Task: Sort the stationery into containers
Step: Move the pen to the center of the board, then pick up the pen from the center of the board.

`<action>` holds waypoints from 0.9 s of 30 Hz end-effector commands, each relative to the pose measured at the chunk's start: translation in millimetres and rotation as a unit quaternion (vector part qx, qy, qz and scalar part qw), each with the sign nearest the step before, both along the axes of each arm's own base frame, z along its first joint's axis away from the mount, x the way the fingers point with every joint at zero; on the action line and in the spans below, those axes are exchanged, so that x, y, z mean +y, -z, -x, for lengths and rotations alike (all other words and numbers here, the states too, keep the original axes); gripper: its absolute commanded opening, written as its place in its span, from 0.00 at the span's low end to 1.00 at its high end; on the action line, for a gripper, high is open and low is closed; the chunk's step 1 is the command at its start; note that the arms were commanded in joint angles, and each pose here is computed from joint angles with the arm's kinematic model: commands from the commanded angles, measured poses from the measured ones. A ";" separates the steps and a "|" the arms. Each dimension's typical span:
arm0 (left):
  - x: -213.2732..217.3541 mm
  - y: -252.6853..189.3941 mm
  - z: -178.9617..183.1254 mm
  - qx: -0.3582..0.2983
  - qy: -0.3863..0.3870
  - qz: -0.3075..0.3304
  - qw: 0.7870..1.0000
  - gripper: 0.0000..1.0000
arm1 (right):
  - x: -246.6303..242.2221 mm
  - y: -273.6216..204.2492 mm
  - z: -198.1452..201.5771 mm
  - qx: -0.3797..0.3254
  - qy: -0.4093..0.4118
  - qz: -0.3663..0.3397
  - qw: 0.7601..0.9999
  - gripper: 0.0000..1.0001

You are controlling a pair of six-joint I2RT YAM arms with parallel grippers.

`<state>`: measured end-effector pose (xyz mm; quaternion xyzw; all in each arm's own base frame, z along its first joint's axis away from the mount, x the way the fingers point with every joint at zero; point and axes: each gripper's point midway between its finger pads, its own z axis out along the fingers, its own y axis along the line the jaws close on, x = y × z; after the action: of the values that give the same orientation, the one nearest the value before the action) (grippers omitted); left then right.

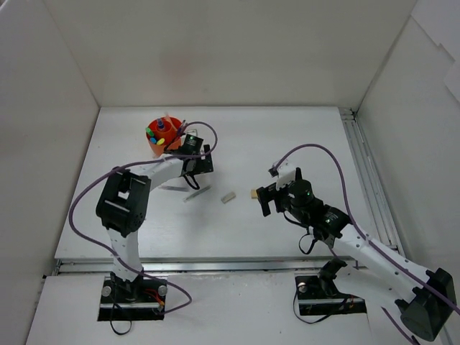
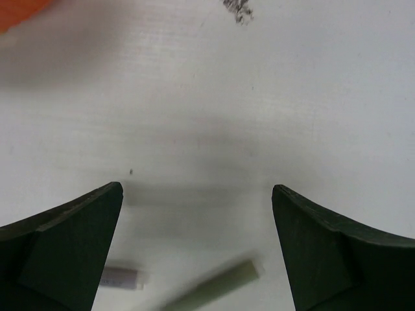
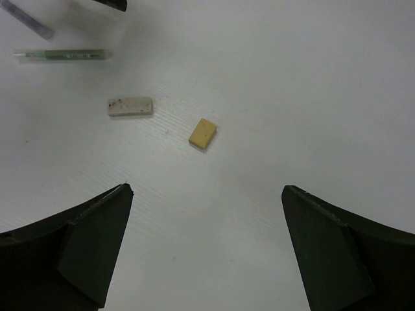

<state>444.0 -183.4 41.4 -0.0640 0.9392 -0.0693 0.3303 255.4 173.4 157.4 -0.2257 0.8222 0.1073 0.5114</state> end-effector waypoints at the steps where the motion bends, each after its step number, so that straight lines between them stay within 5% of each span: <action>1: 13.1 -76.1 13.8 -0.040 -0.070 0.023 0.996 0.95 | 13.7 -23.1 -4.0 -0.029 -0.023 -0.029 0.999 0.98; 6: 60.0 -106.2 74.3 -0.012 -0.218 0.012 0.976 0.97 | 18.8 -20.5 -1.5 -0.023 -0.034 -0.030 0.999 0.98; 13: 82.2 -54.1 161.2 0.138 -0.371 0.020 0.918 1.00 | 25.3 -21.5 0.6 -0.023 -0.049 -0.038 0.998 0.98; 23: 85.6 -40.6 150.2 0.125 -0.462 0.056 0.876 1.00 | 25.9 -27.9 7.5 -0.029 -0.060 -0.052 0.996 0.98; 27: 96.1 -19.7 144.7 0.149 -0.513 0.059 0.843 1.00 | 24.8 -26.2 6.3 -0.027 -0.056 -0.048 0.997 0.98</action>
<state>290.6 -97.6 64.6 -0.5122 0.8388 0.0527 0.1767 243.0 191.5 164.4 -0.2536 0.8081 0.1569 0.5081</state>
